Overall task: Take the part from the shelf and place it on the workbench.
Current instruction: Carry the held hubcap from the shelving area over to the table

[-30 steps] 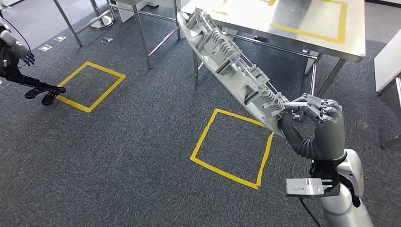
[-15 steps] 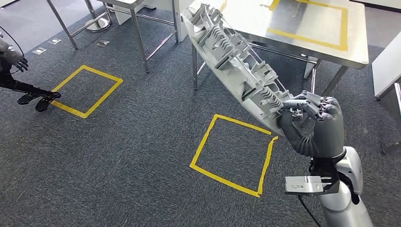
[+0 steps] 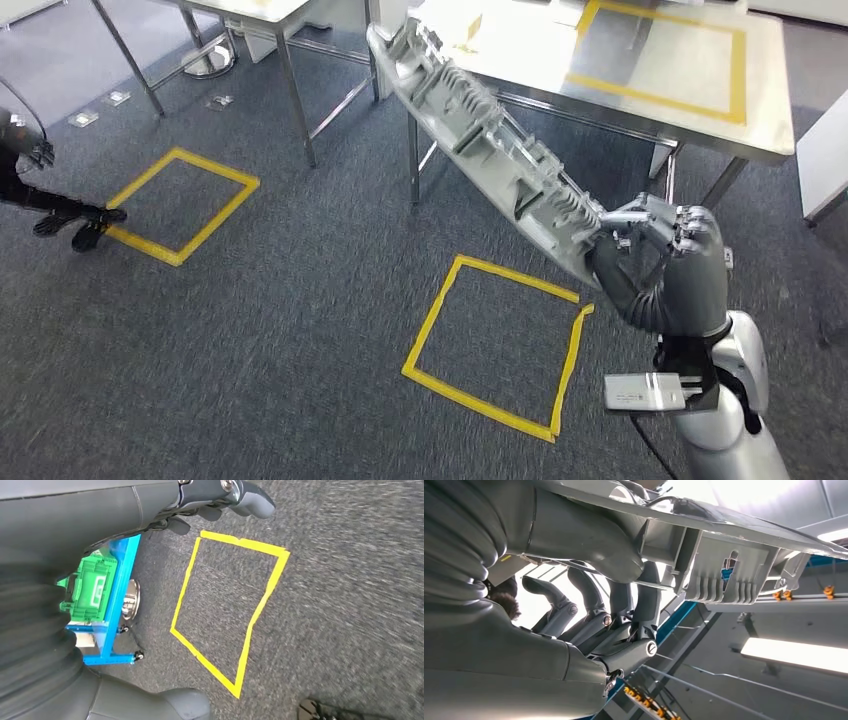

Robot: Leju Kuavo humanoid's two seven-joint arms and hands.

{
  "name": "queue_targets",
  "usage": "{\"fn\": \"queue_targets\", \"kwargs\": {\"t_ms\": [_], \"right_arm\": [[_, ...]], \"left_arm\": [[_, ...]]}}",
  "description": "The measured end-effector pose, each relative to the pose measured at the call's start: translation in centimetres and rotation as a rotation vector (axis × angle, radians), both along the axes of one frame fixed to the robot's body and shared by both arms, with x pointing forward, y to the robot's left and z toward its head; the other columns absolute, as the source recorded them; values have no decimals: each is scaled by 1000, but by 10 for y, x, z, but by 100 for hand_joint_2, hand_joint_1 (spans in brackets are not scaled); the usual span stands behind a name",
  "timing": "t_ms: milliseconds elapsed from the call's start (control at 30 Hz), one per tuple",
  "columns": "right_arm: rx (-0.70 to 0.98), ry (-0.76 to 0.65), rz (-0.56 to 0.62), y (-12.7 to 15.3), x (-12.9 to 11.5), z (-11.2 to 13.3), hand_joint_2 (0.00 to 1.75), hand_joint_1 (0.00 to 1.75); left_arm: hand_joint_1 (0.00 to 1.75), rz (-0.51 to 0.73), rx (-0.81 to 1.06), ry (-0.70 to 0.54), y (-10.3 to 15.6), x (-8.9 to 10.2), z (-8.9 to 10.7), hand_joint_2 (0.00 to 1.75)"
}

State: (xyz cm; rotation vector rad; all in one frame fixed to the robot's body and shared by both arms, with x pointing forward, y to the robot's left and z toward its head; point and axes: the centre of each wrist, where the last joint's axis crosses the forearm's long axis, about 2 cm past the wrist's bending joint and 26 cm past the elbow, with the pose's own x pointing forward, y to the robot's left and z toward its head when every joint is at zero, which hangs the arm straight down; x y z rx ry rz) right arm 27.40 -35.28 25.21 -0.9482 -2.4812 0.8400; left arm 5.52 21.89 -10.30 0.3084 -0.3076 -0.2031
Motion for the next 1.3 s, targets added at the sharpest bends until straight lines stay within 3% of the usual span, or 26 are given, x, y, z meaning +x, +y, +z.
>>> {"fn": "queue_targets", "kwargs": {"t_ms": [633, 1300], "right_arm": [[2, 4, 24, 1, 3, 5, 175, 175], [-1, 34, 13, 4, -20, -9, 175, 175]], "left_arm": [[0, 12, 2, 0, 0, 0, 0, 175], [0, -3, -4, 2, 2, -2, -1, 175]]}}
